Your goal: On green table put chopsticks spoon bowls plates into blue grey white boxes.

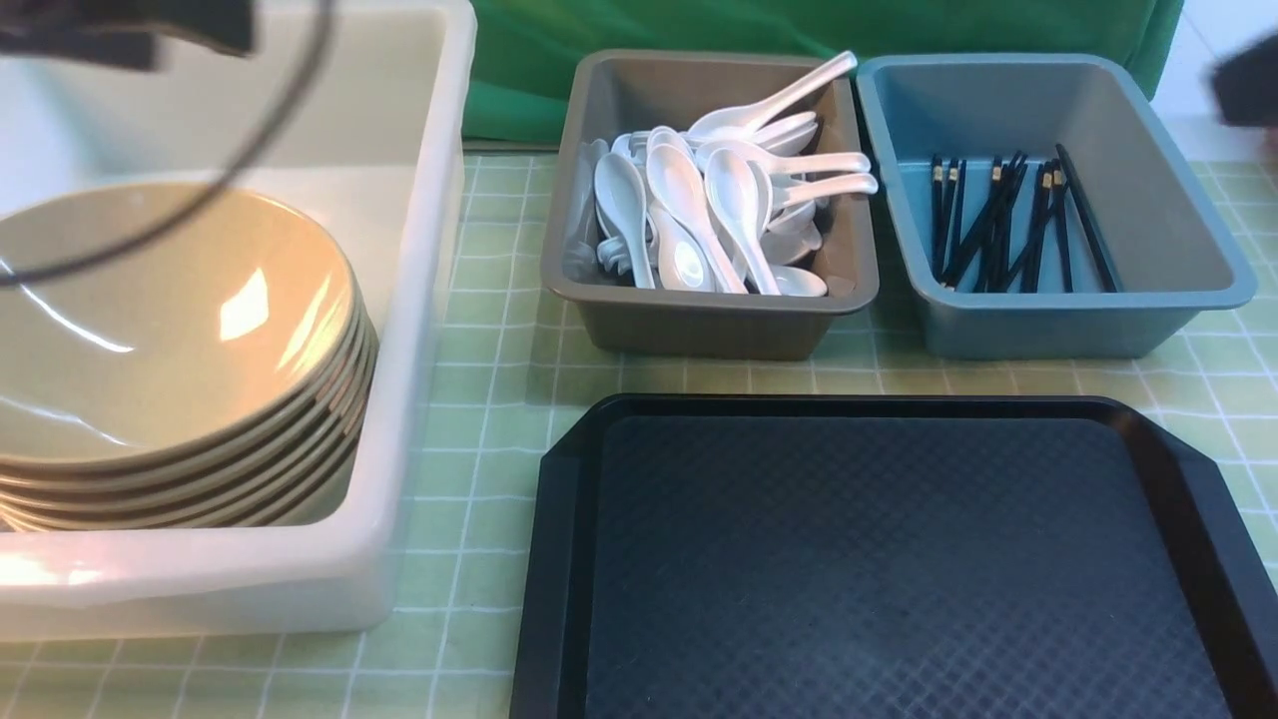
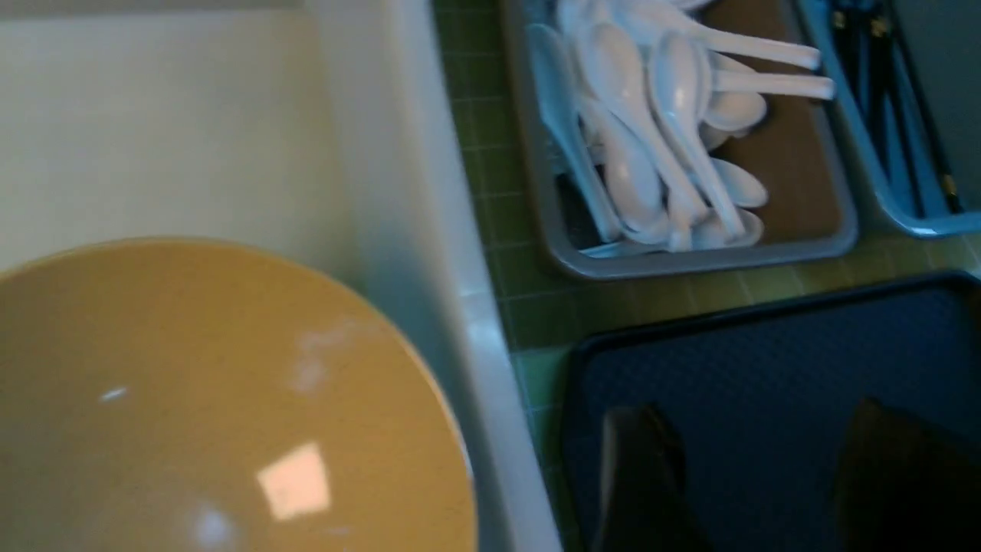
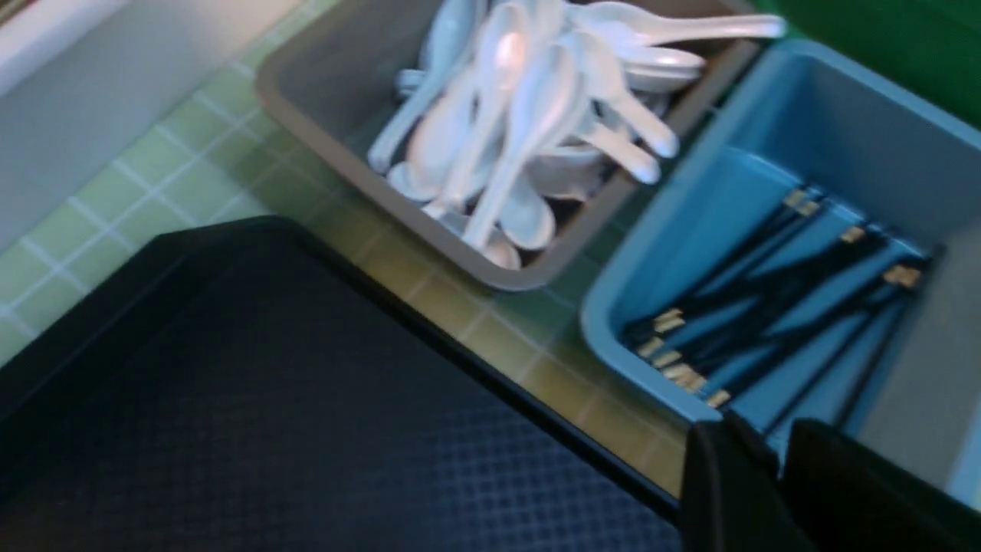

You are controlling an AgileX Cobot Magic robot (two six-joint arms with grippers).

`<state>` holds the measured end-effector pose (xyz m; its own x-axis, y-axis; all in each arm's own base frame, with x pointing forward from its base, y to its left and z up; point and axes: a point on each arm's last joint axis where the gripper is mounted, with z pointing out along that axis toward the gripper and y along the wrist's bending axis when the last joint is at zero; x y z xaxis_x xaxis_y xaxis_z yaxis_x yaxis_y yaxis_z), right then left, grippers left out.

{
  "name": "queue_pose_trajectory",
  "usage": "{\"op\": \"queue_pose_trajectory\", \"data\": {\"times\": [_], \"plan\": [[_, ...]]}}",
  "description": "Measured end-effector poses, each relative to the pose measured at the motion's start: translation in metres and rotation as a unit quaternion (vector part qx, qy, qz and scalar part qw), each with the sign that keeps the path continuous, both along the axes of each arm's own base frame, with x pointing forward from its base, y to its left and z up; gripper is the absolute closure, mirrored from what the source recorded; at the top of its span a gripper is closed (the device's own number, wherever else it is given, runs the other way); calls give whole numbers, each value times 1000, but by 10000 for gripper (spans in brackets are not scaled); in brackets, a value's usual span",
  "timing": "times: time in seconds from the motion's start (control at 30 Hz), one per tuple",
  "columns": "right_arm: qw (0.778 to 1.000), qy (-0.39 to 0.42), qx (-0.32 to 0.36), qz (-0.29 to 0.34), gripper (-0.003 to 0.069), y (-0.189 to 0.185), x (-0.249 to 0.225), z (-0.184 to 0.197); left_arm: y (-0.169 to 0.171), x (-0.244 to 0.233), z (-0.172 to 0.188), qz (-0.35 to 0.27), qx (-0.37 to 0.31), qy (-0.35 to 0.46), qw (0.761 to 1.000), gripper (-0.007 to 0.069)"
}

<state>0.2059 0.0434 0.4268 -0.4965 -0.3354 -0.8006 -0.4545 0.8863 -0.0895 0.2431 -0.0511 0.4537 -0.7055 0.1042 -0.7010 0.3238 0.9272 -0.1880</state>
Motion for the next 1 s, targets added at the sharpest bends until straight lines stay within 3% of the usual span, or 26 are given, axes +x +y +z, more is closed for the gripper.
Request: {"op": "queue_pose_trajectory", "data": {"times": [0.07,0.1,0.23,0.43,0.57,0.8,1.0], "plan": [[1000,-20,4,-11,540,-3,-13,-7,-5,-6,3,-11,3,-8,1000,472],[999,-45,14,-21,540,-6,-29,-17,-6,-15,9,-15,6,-17,1000,557],[992,-112,34,-44,540,-13,-74,-47,0,-58,28,-14,8,-51,999,626],[972,-216,61,-74,538,-23,-127,-91,10,-144,19,-21,-12,-89,996,627],[953,-275,94,-87,533,-27,-162,-123,13,-212,-31,-26,-71,-112,991,627],[945,-293,110,-89,528,-29,-176,-153,17,-261,-107,-19,-134,-180,974,627],[946,-293,110,-90,529,-29,-176,-154,19,-270,-126,-11,-145,-208,967,627]]}}
